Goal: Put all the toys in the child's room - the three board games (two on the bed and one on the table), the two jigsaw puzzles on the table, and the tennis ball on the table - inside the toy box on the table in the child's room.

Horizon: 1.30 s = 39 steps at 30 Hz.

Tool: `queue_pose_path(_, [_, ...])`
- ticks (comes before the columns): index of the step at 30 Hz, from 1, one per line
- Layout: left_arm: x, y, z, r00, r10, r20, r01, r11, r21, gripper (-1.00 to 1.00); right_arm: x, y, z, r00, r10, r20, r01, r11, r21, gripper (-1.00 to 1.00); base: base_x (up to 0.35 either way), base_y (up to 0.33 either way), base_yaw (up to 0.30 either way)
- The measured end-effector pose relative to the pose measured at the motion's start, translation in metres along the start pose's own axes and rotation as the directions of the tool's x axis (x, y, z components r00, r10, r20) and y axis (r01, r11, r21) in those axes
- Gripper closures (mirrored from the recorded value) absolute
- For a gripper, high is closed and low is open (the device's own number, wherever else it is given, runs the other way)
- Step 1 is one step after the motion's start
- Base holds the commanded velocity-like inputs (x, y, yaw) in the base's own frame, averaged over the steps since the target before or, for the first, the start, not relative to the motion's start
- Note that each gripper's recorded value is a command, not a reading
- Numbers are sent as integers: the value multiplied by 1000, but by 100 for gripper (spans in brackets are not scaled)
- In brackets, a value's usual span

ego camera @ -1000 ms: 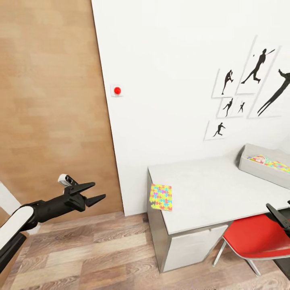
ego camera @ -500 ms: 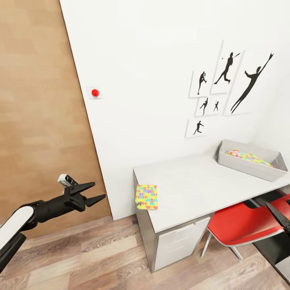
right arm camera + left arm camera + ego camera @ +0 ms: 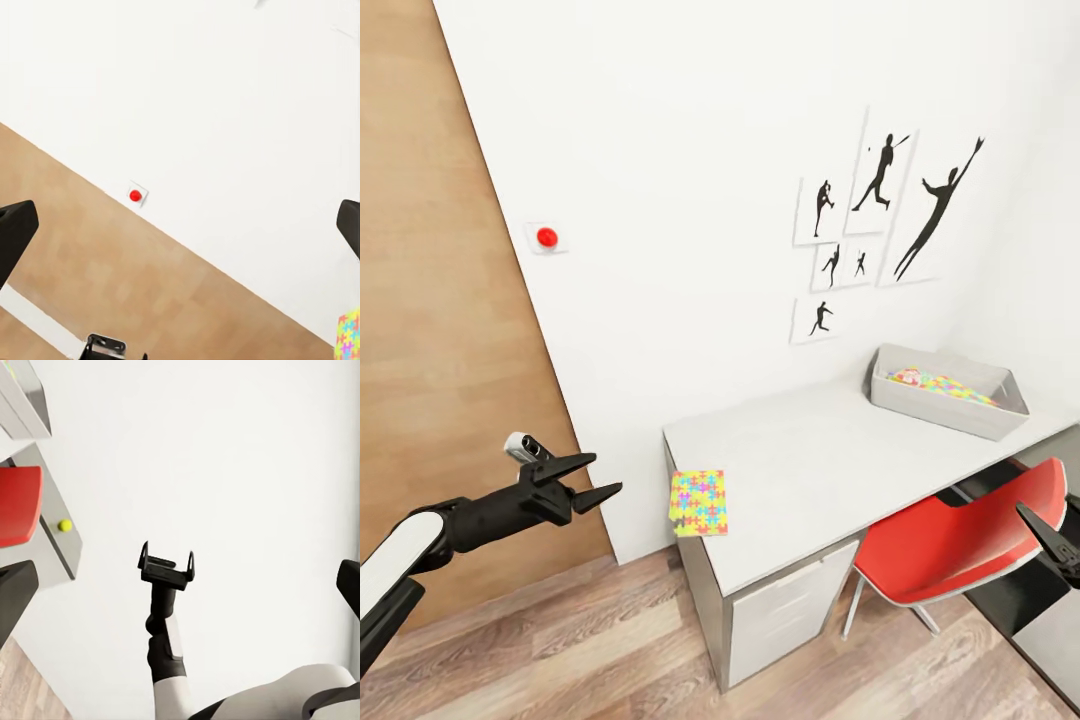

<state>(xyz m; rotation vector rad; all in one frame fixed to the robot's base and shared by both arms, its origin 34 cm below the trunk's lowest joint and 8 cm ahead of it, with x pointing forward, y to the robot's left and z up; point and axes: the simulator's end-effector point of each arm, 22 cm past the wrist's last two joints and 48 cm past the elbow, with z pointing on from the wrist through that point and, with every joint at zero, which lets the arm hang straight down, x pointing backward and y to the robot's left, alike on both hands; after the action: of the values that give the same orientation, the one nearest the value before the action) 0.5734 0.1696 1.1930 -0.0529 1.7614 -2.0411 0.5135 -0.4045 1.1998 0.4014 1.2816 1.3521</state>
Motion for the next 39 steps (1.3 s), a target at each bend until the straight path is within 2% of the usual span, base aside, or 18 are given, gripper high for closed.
queue_pose_path(14, [0,1,0,1000,-1,0,1,1000,0,-100,6,-3,5,1000,2,-13,-2,1000,1,-100,29,3,-5])
queue_pose_path(32, [0,1,0,1000,1,0,-1,1000,-4,-100,5,-5,7,1000,-17,-2,17,1000,7,-100,0,0,0])
queue_pose_path(39, [0,9,-1,1000,22,-5,-22,999,-43,-100,4,-10,6,1000,-21,-1,21,999,35,-100,0,0,0])
